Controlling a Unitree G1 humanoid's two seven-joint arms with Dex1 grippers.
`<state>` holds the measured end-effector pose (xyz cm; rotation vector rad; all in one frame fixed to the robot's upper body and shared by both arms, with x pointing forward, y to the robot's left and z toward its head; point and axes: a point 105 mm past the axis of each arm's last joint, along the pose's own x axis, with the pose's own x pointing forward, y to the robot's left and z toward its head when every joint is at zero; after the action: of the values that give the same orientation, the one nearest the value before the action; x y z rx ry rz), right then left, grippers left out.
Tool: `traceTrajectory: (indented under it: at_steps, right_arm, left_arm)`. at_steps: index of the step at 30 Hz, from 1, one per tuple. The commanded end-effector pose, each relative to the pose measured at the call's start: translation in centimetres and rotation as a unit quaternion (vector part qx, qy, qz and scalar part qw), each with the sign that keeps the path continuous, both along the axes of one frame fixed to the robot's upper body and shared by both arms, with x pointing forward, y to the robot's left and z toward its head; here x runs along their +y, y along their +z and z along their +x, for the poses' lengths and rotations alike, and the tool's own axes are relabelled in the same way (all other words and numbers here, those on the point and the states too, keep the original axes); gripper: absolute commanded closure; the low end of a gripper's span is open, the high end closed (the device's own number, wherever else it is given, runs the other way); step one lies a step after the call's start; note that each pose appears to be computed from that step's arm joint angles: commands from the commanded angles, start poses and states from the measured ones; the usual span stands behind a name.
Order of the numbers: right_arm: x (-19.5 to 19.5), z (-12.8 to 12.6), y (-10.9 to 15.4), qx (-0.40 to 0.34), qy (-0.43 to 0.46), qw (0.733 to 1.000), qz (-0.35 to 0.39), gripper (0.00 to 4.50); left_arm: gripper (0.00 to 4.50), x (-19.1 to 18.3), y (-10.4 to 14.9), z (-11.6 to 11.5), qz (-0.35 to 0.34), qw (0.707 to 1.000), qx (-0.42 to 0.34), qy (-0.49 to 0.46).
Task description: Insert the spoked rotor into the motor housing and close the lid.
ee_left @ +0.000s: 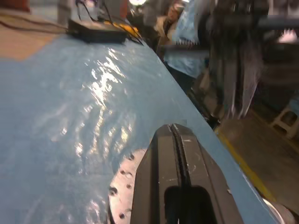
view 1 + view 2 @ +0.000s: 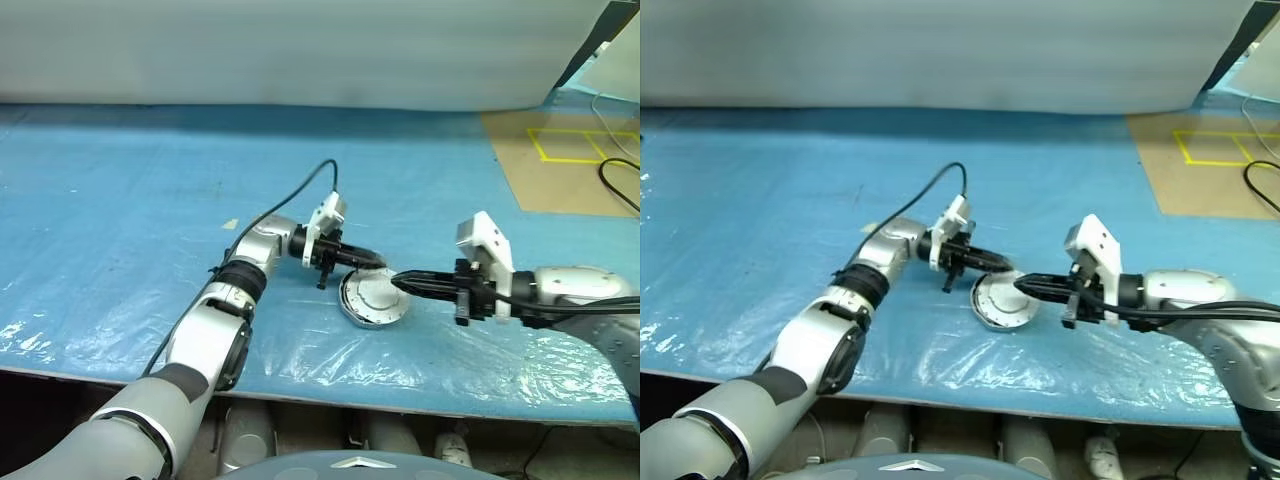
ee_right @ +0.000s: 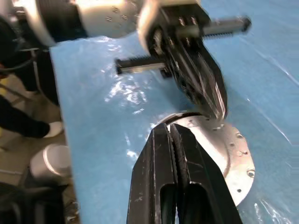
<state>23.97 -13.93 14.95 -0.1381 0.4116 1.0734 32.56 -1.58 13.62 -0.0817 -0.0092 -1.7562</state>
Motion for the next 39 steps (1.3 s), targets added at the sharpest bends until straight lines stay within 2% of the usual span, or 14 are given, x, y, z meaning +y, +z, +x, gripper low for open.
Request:
traceTrajectory:
  at_steps: [1, 2, 5, 8, 12, 14, 15, 17, 21, 29, 32, 37, 39]
  right_arm:
    - [0.4, 0.1, 0.3, -0.023, 0.005, 1.000, 0.015, 3.67]
    - [0.5, 0.2, 0.1, -0.024, 0.006, 1.000, 0.015, 3.40]
    - [0.7, 0.6, -0.1, -0.026, 0.007, 0.999, 0.026, 2.40]
    - [0.9, 1.1, -0.1, -0.025, 0.019, 0.999, 0.029, 1.37]
    - [1.3, 1.2, -1.0, -0.020, 0.042, 0.999, 0.013, 0.08]
    - [1.2, 1.5, -1.8, -0.022, 0.040, 0.999, -0.005, 0.00]
    - [1.1, 1.6, -2.3, -0.024, 0.042, 0.999, -0.018, 0.00]
    - [0.8, 1.4, -3.0, -0.016, 0.049, 0.998, -0.029, 0.00]
    - [0.5, 1.4, -3.8, -0.021, 0.053, 0.997, -0.044, 0.00]
    - [1.1, 1.7, -4.4, -0.028, 0.054, 0.997, -0.039, 0.00]
    - [1.4, 1.7, -4.6, -0.029, 0.059, 0.997, -0.041, 0.00]
    - [1.7, 2.0, -4.6, -0.033, 0.064, 0.997, -0.040, 0.00]
    - [1.8, 2.3, -4.6, -0.037, 0.064, 0.996, -0.040, 0.00]
  left_arm:
    - [4.50, 2.3, 1.8, -0.4, -0.042, 0.997, -0.024, 0.058]
    - [4.50, 2.9, 1.4, -1.0, -0.035, 0.997, -0.024, 0.068]
    - [3.90, 5.1, -0.5, -2.8, 0.006, 0.994, -0.029, 0.102]
    - [2.85, 6.9, -0.3, -4.1, 0.010, 0.991, -0.019, 0.132]
    - [1.58, 8.5, -0.4, -4.3, 0.027, 0.979, -0.070, 0.187]
    - [0.88, 9.1, 0.5, -3.3, -0.002, 0.967, -0.086, 0.240]
    - [0.61, 9.3, 0.4, -3.7, 0.006, 0.969, -0.083, 0.234]
    - [0.61, 9.5, 0.0, -4.4, 0.028, 0.970, -0.097, 0.219]
    - [0.61, 9.6, -0.2, -4.8, 0.024, 0.968, -0.093, 0.232]
    - [0.61, 9.5, -1.0, -5.2, 0.043, 0.965, -0.088, 0.242]
    - [0.05, 9.6, -1.3, -5.2, 0.050, 0.961, -0.099, 0.252]
    - [0.02, 9.7, -1.9, -6.0, 0.071, 0.966, -0.083, 0.234]
    - [0.02, 9.8, -1.2, -5.2, 0.050, 0.958, -0.105, 0.263]
